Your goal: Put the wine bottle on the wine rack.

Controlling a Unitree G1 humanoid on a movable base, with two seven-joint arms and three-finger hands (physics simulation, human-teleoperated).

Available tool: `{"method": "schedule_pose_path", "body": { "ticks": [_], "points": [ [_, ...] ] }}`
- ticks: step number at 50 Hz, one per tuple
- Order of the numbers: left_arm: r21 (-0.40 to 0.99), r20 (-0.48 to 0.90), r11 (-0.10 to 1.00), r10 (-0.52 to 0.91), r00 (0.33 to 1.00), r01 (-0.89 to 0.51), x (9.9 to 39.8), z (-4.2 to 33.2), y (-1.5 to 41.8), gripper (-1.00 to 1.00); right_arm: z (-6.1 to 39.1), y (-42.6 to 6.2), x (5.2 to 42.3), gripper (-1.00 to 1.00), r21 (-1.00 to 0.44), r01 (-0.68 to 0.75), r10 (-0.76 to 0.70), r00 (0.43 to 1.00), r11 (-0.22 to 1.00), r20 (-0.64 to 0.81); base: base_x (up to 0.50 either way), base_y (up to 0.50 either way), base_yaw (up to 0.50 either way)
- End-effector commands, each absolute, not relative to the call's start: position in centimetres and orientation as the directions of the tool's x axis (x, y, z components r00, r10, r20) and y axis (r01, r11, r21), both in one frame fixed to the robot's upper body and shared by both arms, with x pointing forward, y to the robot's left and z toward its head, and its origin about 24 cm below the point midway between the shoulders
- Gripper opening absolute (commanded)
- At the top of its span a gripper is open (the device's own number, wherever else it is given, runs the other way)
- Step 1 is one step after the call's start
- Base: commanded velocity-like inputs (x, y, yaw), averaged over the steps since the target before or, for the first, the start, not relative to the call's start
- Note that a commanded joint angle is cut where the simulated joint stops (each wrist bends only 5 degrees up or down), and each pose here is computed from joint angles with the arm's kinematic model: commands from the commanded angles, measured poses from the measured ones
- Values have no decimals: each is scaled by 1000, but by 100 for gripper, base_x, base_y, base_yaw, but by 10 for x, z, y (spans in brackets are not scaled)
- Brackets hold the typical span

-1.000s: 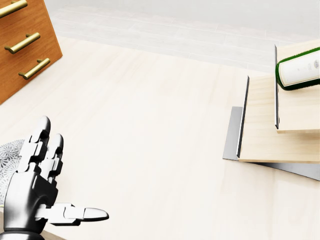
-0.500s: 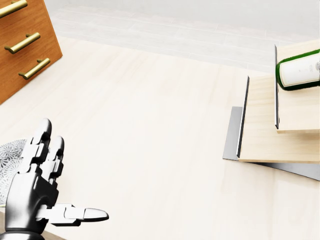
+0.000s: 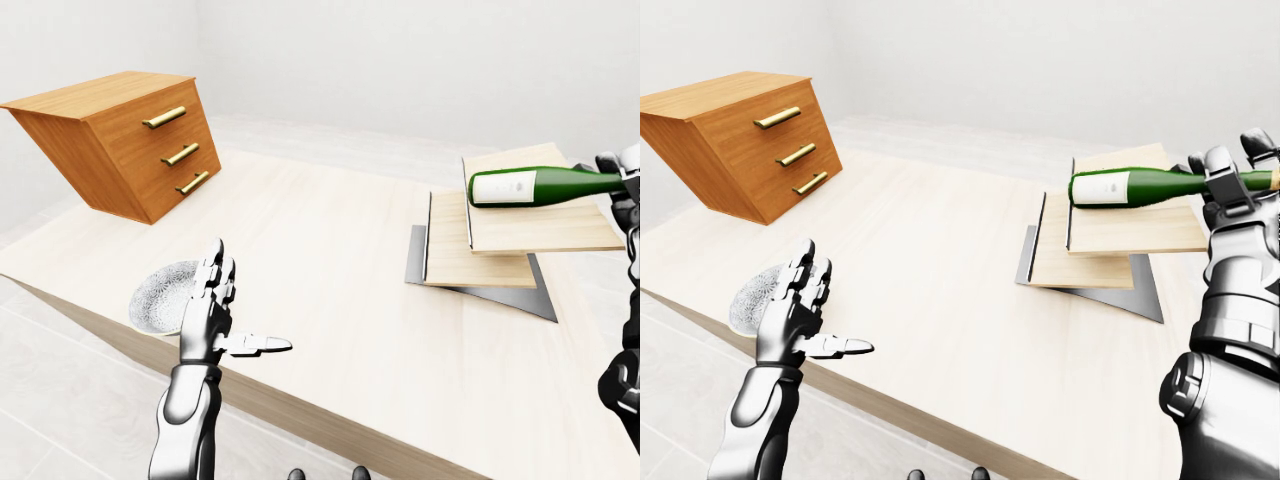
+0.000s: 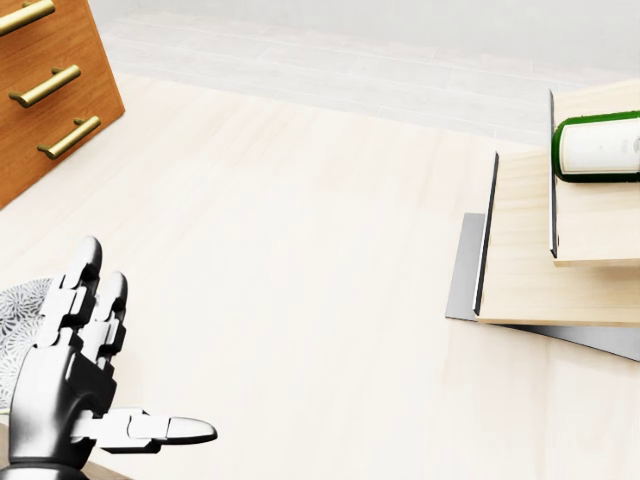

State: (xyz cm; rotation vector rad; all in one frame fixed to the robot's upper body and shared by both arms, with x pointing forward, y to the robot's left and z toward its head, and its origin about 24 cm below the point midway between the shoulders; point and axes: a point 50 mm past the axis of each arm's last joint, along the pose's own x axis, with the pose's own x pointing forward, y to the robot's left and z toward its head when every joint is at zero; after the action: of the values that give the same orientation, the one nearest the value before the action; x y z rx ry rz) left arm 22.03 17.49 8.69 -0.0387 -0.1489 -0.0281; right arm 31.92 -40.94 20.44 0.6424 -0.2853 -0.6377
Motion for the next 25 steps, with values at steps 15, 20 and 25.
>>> {"method": "schedule_pose_path", "body": {
  "ticks": [15, 20, 25],
  "points": [
    [-42, 129, 999, -26, 991, 31, 221, 82, 176, 100, 194, -410, 316, 100, 570, 526, -649, 761, 632, 17, 0, 0, 0],
    [-42, 125, 999, -28, 992, 33, 222, 81, 175, 100, 194, -410, 314, 100, 575, 525, -652, 758, 628, 20, 0, 0, 0],
    [-40, 120, 999, -29, 992, 34, 222, 80, 174, 100, 194, -410, 315, 100, 571, 527, -652, 758, 630, 19, 0, 0, 0]
  ]
}}
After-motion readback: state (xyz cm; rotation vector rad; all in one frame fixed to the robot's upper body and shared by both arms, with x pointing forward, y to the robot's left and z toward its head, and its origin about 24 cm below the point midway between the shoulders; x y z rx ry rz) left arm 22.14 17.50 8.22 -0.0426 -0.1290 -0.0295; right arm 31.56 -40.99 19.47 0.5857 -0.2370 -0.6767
